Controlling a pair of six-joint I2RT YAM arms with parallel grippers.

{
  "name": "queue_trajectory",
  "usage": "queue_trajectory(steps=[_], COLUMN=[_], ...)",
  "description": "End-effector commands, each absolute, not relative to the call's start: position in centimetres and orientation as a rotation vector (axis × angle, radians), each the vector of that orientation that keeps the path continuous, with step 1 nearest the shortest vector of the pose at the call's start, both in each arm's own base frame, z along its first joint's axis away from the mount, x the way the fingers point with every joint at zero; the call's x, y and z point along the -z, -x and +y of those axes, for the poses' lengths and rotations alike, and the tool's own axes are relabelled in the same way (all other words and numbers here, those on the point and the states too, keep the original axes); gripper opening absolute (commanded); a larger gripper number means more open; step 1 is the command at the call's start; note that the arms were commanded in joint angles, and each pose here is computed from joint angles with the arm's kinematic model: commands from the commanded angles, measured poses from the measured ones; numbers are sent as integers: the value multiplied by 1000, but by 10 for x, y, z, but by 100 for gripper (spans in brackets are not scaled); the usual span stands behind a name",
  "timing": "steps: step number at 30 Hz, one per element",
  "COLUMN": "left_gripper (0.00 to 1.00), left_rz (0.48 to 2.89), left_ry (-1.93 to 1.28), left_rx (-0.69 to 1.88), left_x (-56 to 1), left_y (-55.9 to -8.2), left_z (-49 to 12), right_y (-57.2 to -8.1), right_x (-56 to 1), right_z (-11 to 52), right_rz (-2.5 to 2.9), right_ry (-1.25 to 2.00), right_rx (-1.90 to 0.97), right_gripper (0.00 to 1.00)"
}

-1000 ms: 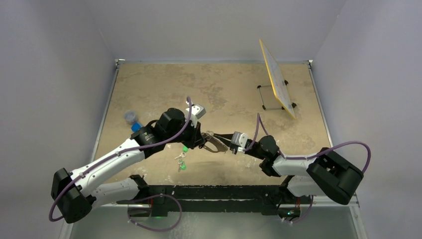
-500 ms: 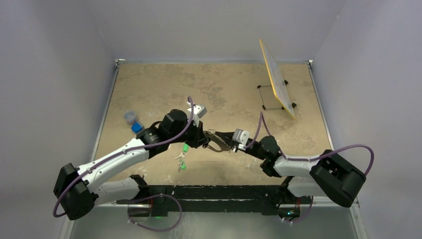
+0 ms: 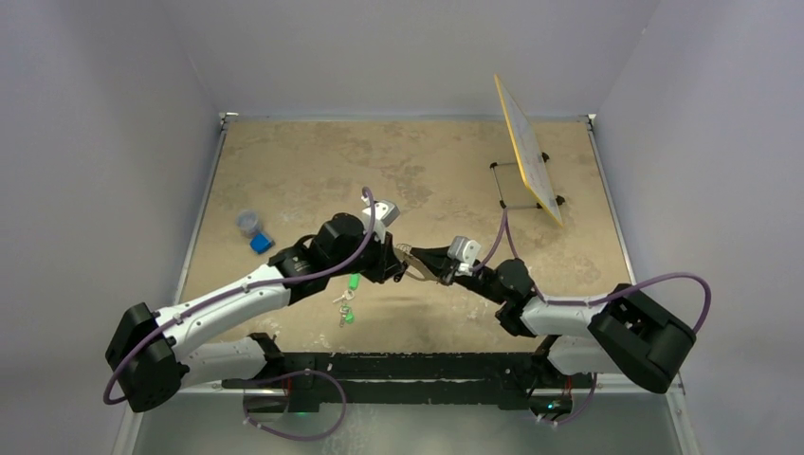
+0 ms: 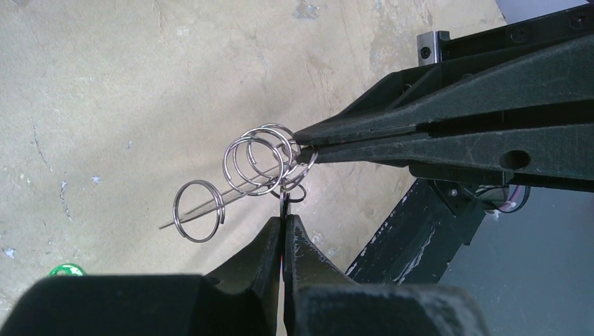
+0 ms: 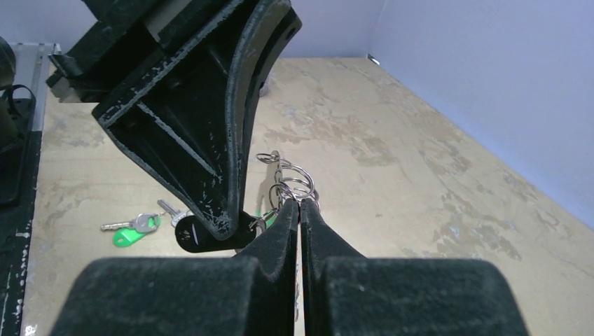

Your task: Remove the keys from the keyring

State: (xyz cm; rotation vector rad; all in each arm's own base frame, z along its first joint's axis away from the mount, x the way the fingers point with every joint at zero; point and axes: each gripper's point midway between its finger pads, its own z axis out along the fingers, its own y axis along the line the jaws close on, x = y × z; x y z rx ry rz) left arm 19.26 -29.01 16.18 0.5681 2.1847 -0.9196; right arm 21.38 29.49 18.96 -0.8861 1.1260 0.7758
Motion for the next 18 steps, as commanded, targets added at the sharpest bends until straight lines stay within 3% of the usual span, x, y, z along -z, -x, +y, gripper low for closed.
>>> queue_trajectory(steps=[1,18], left_gripper=[0,0], left_rz=[2197,2103], left_ry=[-559,-651], left_rx=[912,1010], left_x=[-162,-210], left_y=[-187,-171], left_z=[-289,-293], right_y=[-229,-250], right_x=[-228,-199], right_z=[287,280], right_rz=[1027,1131], right_ry=[777,920], right_rx=[-709,-485], right_gripper=[0,0])
